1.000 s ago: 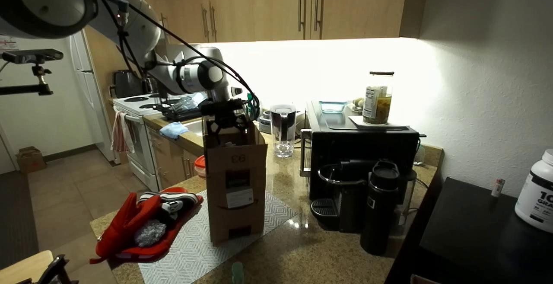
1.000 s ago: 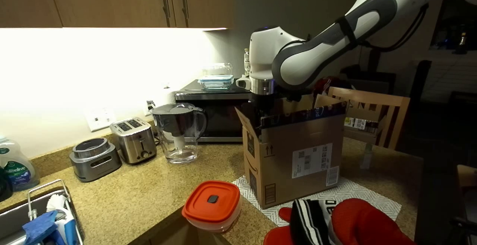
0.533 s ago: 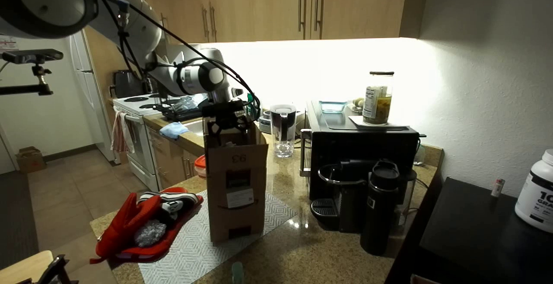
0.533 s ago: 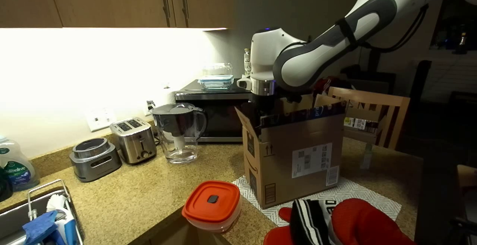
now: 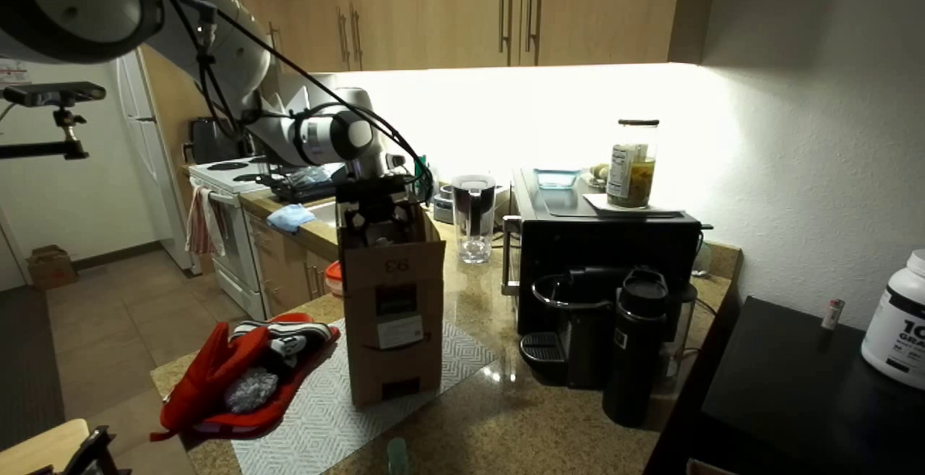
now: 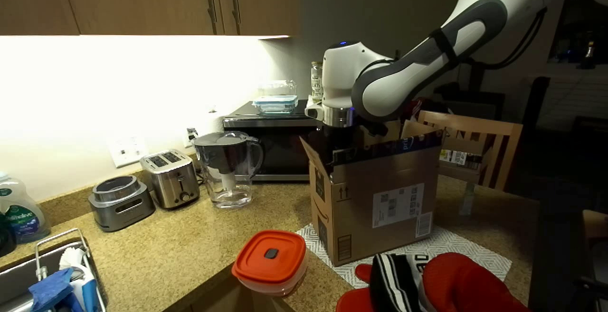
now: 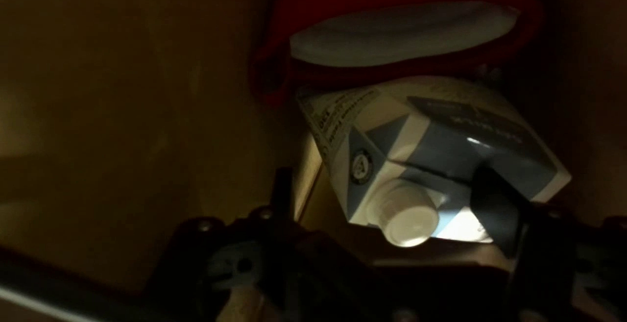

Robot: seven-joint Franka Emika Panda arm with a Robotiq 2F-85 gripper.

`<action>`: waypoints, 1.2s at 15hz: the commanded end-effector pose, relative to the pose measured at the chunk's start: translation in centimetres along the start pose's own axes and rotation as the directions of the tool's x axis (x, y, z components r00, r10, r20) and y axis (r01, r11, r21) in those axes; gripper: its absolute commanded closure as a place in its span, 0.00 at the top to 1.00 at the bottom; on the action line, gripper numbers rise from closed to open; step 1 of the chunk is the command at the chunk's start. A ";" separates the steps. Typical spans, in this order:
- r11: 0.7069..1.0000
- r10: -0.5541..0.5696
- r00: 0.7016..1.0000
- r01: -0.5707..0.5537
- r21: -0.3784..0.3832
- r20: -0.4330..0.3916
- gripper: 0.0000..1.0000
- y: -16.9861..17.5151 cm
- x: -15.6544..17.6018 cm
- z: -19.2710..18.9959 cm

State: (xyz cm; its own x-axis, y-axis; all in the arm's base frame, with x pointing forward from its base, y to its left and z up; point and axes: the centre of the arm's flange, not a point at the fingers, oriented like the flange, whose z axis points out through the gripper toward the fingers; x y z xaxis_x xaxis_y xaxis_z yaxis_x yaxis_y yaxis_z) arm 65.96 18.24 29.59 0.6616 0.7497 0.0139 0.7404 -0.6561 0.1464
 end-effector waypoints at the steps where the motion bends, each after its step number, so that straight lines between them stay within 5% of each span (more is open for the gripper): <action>1: 1.000 -0.024 0.999 0.024 -0.010 -0.025 0.60 -0.3 -1.9 -0.7; 10: 1.000 -0.013 0.999 0.012 -0.020 -0.037 0.03 -0.2 -2.1 -1.5; 18: 1.000 0.002 0.999 -0.004 -0.026 -0.047 0.07 0.1 -2.2 -1.6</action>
State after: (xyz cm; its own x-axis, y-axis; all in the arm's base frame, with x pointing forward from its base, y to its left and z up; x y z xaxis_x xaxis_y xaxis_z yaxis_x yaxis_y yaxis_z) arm 65.78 17.58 30.94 0.6644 0.7461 0.0440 0.7317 -0.6613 0.1653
